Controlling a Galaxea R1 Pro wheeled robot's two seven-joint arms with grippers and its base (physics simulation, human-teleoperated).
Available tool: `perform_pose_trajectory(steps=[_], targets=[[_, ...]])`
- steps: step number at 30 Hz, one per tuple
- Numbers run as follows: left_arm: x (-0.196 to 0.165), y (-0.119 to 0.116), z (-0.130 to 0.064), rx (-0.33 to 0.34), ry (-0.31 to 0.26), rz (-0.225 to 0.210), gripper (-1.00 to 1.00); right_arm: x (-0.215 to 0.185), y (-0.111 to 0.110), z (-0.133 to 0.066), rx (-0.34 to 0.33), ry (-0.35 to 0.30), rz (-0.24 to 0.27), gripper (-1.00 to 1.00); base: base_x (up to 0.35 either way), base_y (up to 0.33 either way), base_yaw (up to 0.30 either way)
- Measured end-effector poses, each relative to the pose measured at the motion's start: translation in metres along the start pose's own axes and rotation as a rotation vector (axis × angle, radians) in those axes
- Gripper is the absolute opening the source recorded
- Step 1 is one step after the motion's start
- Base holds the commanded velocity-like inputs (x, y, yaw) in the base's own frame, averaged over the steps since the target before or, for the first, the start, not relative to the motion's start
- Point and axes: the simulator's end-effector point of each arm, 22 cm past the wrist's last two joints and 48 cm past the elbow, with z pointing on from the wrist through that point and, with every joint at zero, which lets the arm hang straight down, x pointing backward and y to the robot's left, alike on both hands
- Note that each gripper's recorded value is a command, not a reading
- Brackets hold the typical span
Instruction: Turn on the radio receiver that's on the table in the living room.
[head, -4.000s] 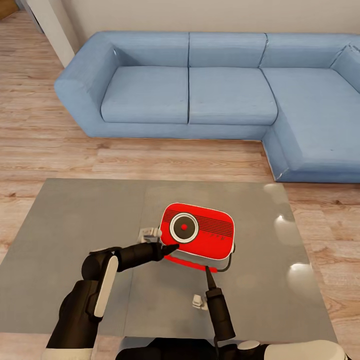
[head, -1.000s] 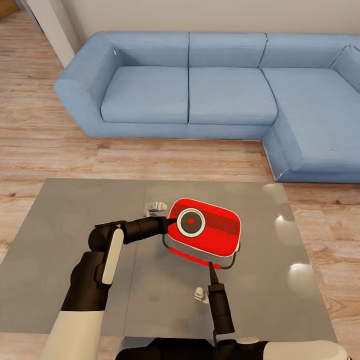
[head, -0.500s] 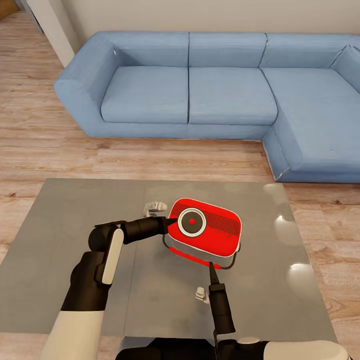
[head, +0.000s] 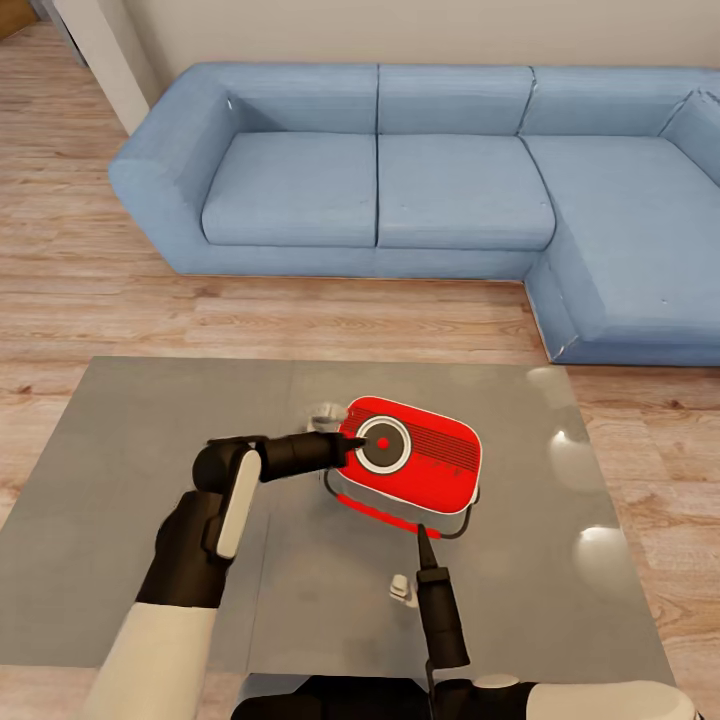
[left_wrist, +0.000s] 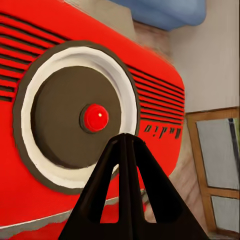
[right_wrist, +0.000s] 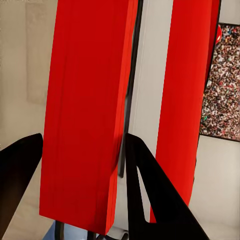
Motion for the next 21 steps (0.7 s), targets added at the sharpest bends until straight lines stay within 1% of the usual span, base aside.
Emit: perform_pose_trajectory(steps=[1, 4, 13, 18, 21], targets=[[0.001, -0.002, 0.006, 0.007, 0.019, 0.007, -1.0, -0.001, 0.0, 0.0, 0.001, -0.001, 0.0, -1.0, 0.0, 0.0, 0.0], [0.003, -0.005, 0.012, 0.013, 0.037, 0.013, -1.0, -0.002, -0.001, 0.0, 0.0, -0.001, -0.005, -1.0, 0.0, 0.0, 0.0], [0.007, -0.002, 0.016, 0.013, 0.052, 0.004, -1.0, -0.004, -0.001, 0.0, -0.001, -0.002, -0.005, -1.0, 0.0, 0.0, 0.0], [0.001, -0.002, 0.017, 0.013, 0.05, 0.01, -1.0, -0.005, 0.002, -0.001, -0.014, -0.003, -0.005, -1.0, 0.0, 0.0, 0.0], [-0.011, -0.001, 0.018, 0.002, 0.041, 0.025, -1.0, -0.004, 0.002, 0.0, -0.017, -0.002, -0.006, -1.0, 0.0, 0.0, 0.0]])
